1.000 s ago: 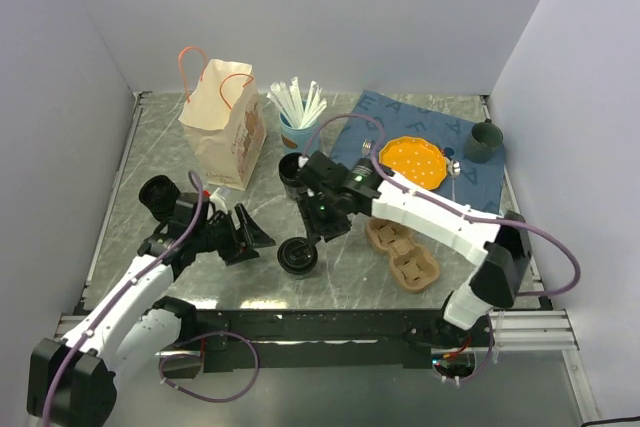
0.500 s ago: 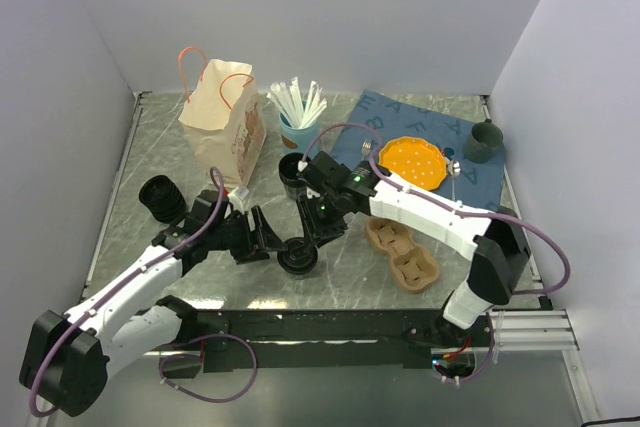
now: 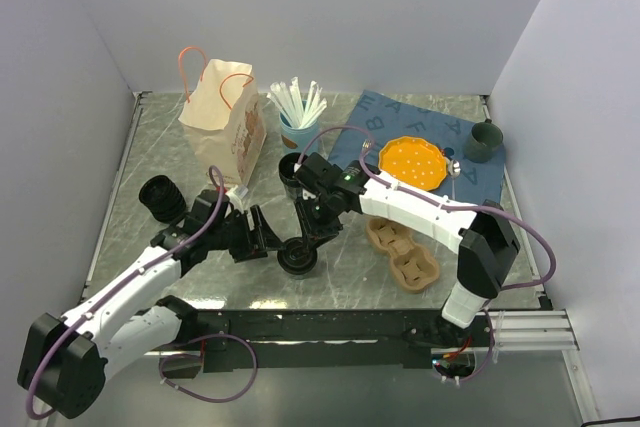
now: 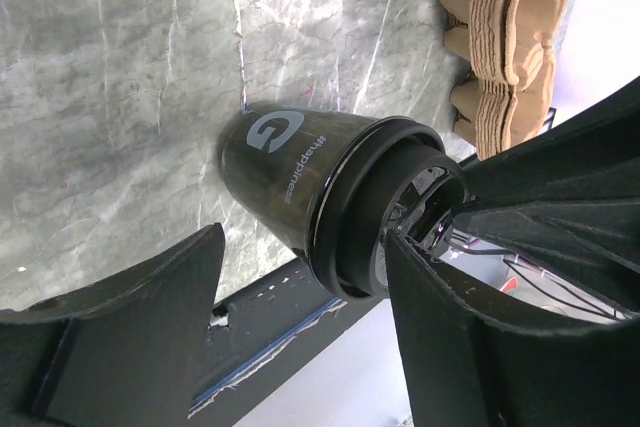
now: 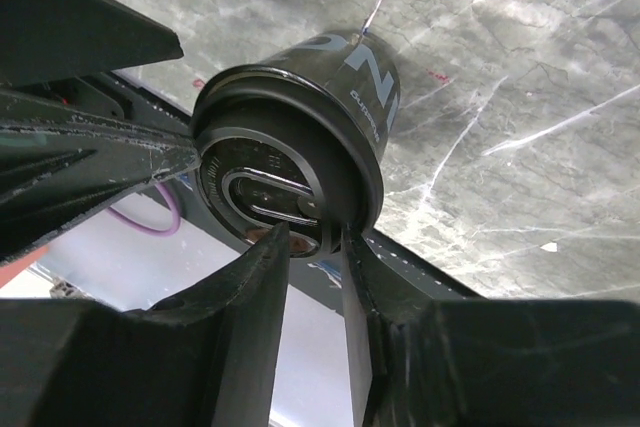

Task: Pack the takeout coffee

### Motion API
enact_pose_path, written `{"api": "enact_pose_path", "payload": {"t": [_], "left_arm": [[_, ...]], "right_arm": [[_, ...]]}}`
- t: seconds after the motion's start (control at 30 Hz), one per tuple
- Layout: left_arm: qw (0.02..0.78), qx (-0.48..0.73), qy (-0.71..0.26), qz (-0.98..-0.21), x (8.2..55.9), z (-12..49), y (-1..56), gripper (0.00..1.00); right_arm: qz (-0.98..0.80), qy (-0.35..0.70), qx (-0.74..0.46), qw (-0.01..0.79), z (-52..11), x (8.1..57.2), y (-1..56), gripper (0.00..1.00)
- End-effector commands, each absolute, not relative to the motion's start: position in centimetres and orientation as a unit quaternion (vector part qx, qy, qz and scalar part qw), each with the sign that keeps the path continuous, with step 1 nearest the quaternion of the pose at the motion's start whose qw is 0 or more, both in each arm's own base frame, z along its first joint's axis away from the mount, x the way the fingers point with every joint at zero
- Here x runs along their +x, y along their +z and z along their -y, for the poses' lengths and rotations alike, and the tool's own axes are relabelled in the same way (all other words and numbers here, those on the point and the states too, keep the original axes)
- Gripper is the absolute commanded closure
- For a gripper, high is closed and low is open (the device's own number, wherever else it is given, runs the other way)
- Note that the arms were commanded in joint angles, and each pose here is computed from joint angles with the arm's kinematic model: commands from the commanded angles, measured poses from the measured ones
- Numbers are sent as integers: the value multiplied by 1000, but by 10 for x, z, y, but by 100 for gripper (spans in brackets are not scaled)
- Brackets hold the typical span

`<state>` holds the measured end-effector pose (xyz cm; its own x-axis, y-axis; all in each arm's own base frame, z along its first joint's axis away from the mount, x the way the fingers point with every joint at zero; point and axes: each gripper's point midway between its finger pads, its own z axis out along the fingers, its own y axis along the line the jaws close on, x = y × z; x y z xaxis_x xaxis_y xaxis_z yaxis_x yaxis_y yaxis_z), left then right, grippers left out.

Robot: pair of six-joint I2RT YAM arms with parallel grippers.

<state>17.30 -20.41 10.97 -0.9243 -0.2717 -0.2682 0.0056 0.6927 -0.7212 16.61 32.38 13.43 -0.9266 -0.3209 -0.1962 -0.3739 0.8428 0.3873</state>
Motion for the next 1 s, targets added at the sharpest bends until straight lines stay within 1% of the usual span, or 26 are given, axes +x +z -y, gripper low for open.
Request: {"api": "enact_pose_path", "payload": {"t": [0.0,0.3,0.43,0.73,0.83,0.97], "left_arm": [[215,-58,-392,-893,182,206,130,29],[210,-60,-397,-891,178,207,128,30],[210,-62,-394,-893,178,206,128,30],[224,-53,-396,-889,182,206,138,23],[222,-50,-402,-887,180,207,138,23],[213,-51,-409,-886,176,209,134,27]], "right_arm": [[-952,232,-182,84,-337,172,150,66],[-955,226,-174,85,-340,176,147,67],[-956,221,-170,89,-339,179,146,66],[-961,203,-166,92,-338,184,142,66],[-962,197,-164,92,-336,185,141,66],[-964,188,-162,97,-335,188,139,67]]}}
